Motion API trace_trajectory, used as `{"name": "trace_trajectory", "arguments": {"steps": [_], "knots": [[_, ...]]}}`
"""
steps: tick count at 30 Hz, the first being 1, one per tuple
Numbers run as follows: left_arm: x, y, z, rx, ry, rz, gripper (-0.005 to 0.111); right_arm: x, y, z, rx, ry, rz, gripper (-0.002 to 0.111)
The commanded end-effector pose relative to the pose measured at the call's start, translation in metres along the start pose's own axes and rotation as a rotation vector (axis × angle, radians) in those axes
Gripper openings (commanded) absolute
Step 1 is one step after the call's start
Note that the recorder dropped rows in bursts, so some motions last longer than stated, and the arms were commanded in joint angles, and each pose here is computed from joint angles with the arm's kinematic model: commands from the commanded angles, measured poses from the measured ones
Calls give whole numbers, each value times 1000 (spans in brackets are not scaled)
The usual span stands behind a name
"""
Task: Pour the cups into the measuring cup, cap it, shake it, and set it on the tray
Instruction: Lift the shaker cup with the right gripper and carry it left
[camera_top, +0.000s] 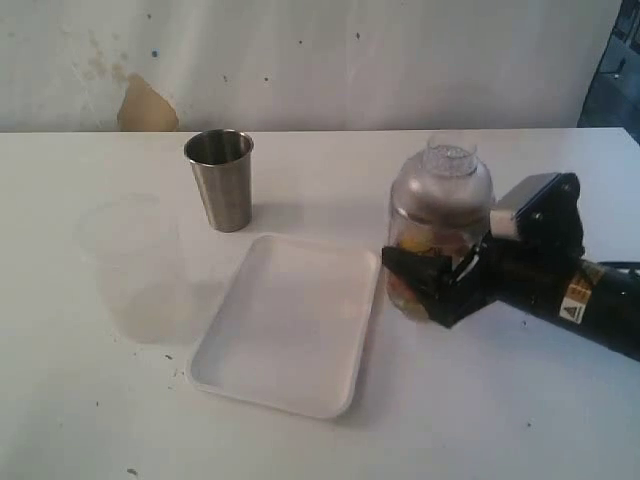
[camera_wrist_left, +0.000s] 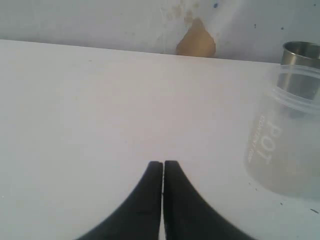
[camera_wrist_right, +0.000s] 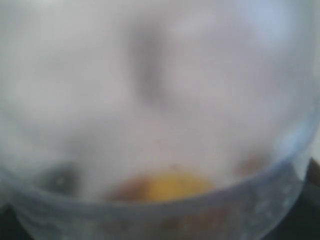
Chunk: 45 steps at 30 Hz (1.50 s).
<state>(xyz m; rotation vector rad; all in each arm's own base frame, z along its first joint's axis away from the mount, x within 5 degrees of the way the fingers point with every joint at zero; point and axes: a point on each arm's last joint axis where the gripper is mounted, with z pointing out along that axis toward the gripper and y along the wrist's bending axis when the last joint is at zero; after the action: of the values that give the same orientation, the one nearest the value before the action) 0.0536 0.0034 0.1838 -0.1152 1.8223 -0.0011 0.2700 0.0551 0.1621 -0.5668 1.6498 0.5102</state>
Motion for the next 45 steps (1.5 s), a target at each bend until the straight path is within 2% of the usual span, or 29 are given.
{"name": "trace_trajectory", "arguments": {"steps": [1, 5, 11, 13, 15, 16, 17, 18, 19, 20, 21, 23, 24, 26, 27, 29, 31, 32, 33, 35, 36, 37, 38, 39, 40, 41, 43, 44, 45], "knots": [[1, 0, 0, -3, -4, 1, 1, -53, -4, -5, 34, -90, 49, 0], [1, 0, 0, -3, -4, 1, 1, -89, 0, 1, 15, -50, 13, 0], [1, 0, 0, -3, -4, 1, 1, -129, 32, 25, -122, -85, 20, 0], [1, 0, 0, -3, -4, 1, 1, -130, 25, 31, -25, -52, -29, 0], [1, 0, 0, -3, -4, 1, 1, -133, 6, 33, 123, -101, 237, 0], [1, 0, 0, -3, -4, 1, 1, -135, 8, 33, 87, -142, 278, 0], [1, 0, 0, -3, -4, 1, 1, -140, 17, 34, -17, -184, 253, 0], [1, 0, 0, -3, -4, 1, 1, -145, 32, 34, -148, -210, 178, 0], [1, 0, 0, -3, -4, 1, 1, -147, 42, 36, -204, -206, 104, 0], [1, 0, 0, -3, -4, 1, 1, -145, 44, 40, -175, -159, 48, 0], [1, 0, 0, -3, -4, 1, 1, -142, 37, 44, -60, -91, 82, 0], [1, 0, 0, -3, -4, 1, 1, -134, 23, 48, 97, -25, 258, 0], [1, 0, 0, -3, -4, 1, 1, -133, 27, 49, 52, -31, 259, 0], [1, 0, 0, -3, -4, 1, 1, -136, 56, 49, -195, -58, 174, 0], [1, 0, 0, -3, -4, 1, 1, -136, 68, 51, -263, -39, 117, 0], [1, 0, 0, -3, -4, 1, 1, -131, 66, 56, -128, 43, 52, 0], [1, 0, 0, -3, -4, 1, 1, -124, 41, 61, 120, 118, 174, 0], [1, 0, 0, -3, -4, 1, 1, -124, 36, 60, 147, 101, 235, 0], [1, 0, 0, -3, -4, 1, 1, -125, 40, 59, 104, 71, 254, 0], [1, 0, 0, -3, -4, 1, 1, -135, 75, 55, -171, -20, 144, 0], [1, 0, 0, -3, -4, 1, 1, -137, 86, 55, -221, -24, 54, 0], [1, 0, 0, -3, -4, 1, 1, -137, 83, 58, -139, 14, 2, 0], [1, 0, 0, -3, -4, 1, 1, -136, 73, 61, -19, 58, 45, 0], [1, 0, 0, -3, -4, 1, 1, -134, 60, 63, 104, 95, 161, 0], [1, 0, 0, -3, -4, 1, 1, -133, 55, 63, 145, 85, 247, 0], [1, 0, 0, -3, -4, 1, 1, -135, 60, 61, 118, 60, 254, 0], [1, 0, 0, -3, -4, 1, 1, -142, 99, 55, -133, -21, 63, 0], [1, 0, 0, -3, -4, 1, 1, -143, 112, 55, -192, -31, -33, 0], [1, 0, 0, -3, -4, 1, 1, -144, 108, 57, -130, -7, -70, 0]]}}
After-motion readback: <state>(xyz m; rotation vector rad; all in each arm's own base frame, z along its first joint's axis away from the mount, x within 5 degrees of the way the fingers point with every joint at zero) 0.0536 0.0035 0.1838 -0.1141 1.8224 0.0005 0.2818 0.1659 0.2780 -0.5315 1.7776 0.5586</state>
